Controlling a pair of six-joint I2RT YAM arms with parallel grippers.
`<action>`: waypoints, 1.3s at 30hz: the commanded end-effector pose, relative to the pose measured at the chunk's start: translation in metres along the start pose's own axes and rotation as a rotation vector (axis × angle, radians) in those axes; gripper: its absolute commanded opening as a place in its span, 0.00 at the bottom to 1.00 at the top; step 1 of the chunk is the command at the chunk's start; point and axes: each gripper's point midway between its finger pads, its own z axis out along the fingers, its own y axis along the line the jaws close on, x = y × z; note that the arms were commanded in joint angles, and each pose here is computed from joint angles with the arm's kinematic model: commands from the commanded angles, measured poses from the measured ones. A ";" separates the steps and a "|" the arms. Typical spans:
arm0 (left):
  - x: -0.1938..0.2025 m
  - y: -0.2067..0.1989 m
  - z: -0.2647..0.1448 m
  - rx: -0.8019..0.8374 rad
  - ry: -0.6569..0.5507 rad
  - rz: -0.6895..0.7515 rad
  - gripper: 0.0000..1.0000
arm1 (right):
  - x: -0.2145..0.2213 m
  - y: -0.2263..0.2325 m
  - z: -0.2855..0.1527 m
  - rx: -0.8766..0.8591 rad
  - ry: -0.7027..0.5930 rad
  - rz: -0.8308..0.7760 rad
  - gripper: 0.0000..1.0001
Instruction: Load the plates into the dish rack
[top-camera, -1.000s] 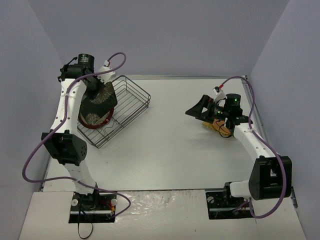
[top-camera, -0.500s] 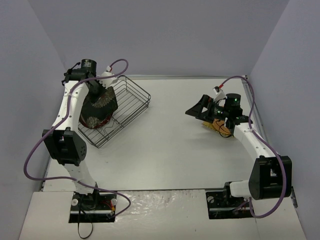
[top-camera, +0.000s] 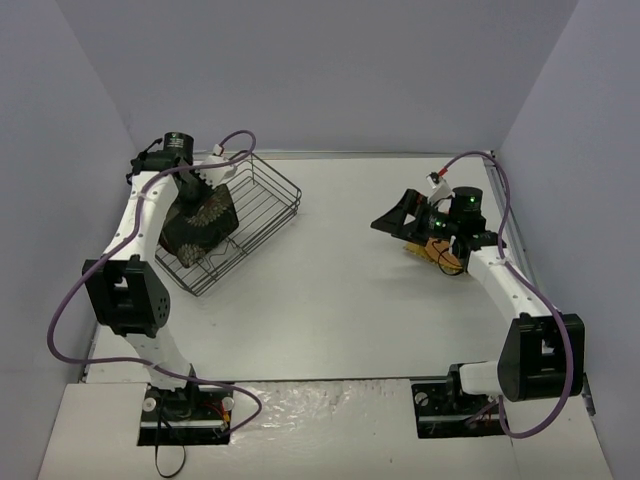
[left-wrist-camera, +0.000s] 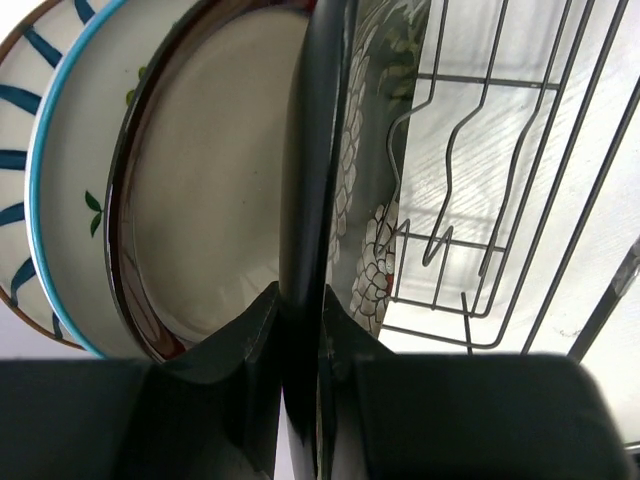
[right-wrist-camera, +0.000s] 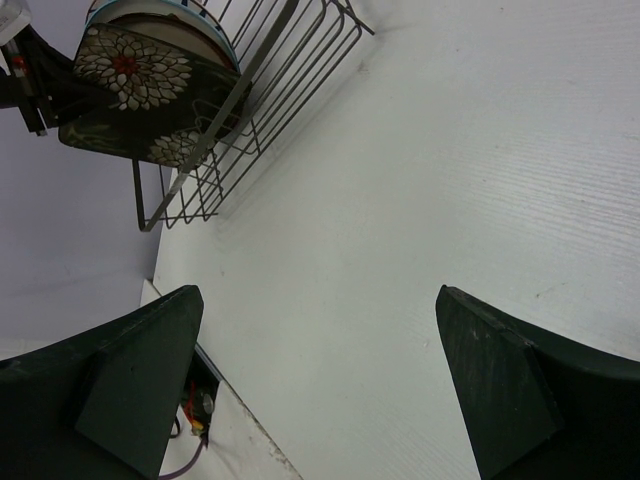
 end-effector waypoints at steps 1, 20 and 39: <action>-0.027 0.026 -0.041 -0.141 -0.173 -0.034 0.27 | -0.020 0.027 -0.011 -0.054 -0.074 -0.101 1.00; -0.045 0.038 -0.094 -0.268 -0.359 -0.255 0.76 | -0.060 -0.029 -0.065 0.393 -0.292 -0.049 1.00; -0.014 -0.039 -0.162 -0.144 -0.546 -0.792 0.97 | -0.057 -0.175 -0.128 0.931 -0.414 0.332 0.97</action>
